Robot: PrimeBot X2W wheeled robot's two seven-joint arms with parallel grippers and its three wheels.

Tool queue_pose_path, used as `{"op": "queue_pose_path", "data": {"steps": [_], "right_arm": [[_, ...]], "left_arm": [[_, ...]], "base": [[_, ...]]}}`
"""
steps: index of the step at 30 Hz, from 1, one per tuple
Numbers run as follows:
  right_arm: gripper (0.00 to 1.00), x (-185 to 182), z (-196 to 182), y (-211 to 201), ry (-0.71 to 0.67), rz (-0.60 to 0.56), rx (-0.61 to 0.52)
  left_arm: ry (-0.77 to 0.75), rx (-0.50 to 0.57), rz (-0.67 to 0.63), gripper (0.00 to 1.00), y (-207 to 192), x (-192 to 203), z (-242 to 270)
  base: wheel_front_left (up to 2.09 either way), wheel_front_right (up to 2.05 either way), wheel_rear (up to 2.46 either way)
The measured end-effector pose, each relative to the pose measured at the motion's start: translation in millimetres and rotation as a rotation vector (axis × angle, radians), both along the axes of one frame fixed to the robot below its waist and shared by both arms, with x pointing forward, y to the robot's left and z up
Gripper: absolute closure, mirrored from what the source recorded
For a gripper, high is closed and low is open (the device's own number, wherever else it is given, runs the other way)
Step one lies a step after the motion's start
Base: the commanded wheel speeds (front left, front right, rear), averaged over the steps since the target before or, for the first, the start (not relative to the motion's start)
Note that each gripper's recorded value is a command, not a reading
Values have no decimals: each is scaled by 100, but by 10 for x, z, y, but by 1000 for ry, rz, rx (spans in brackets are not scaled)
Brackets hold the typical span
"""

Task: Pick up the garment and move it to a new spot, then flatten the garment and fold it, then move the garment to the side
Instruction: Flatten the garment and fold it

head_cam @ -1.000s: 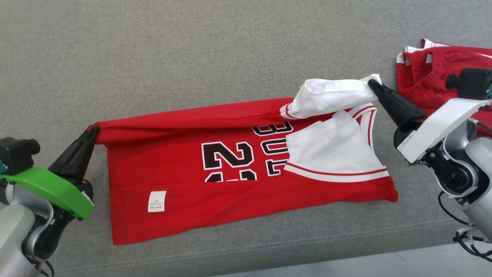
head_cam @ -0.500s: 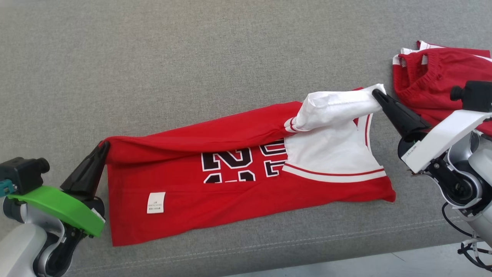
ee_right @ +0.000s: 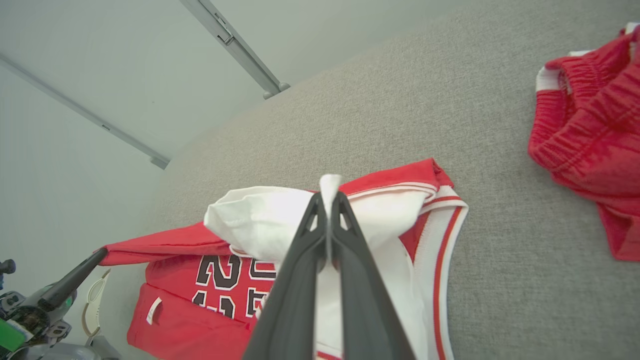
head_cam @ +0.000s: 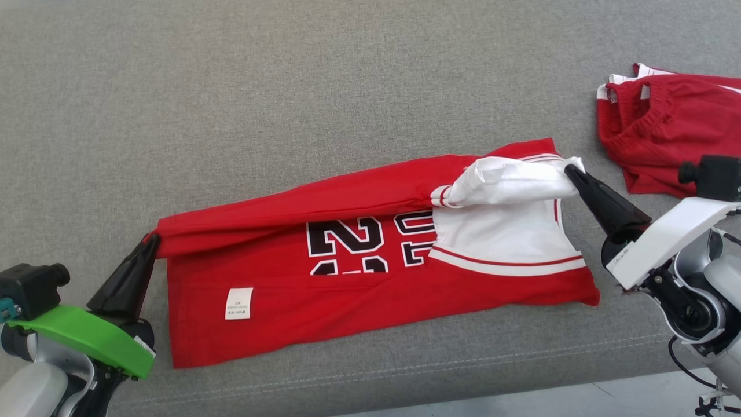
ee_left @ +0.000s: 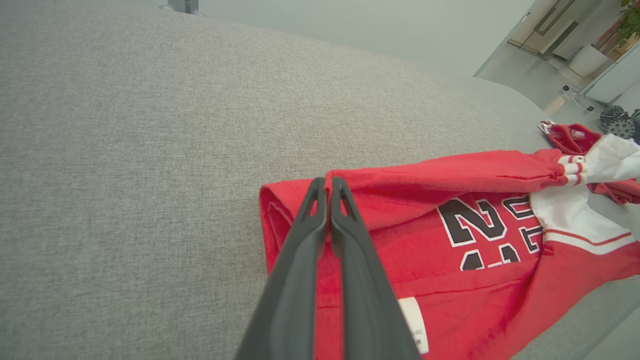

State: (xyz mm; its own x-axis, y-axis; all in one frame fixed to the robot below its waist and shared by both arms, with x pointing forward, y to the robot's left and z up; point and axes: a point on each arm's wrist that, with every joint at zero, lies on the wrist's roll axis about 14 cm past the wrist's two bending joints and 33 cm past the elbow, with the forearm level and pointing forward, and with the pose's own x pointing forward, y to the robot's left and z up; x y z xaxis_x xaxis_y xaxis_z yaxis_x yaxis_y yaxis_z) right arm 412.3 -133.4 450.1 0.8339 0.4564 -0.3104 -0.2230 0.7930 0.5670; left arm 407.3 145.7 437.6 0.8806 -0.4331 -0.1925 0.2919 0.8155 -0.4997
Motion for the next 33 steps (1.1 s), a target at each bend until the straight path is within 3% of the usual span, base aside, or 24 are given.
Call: {"op": "queue_pose_path", "data": {"steps": [23,26,29,32,33], "right_arm": [[100,-92,-122,-35,36,-25,9],[100,-123,-155,-41,48,-26,6],[100,-137,-163,-36,50,-24,6],[100,-148,-141,-22,45,-20,7],[100,-150,-139,-21,45,-19,6]], "left_arm": [[64,-45,33,89,-61,-221,-187],[63,-28,26,78,-56,-246,-205],[70,-11,27,57,-35,-284,-238],[79,2,36,8,10,-321,-270],[82,5,37,0,18,-332,-278]], "base": [[0,0,0],[0,0,0],[0,0,0],[0,0,0],[0,0,0]]}}
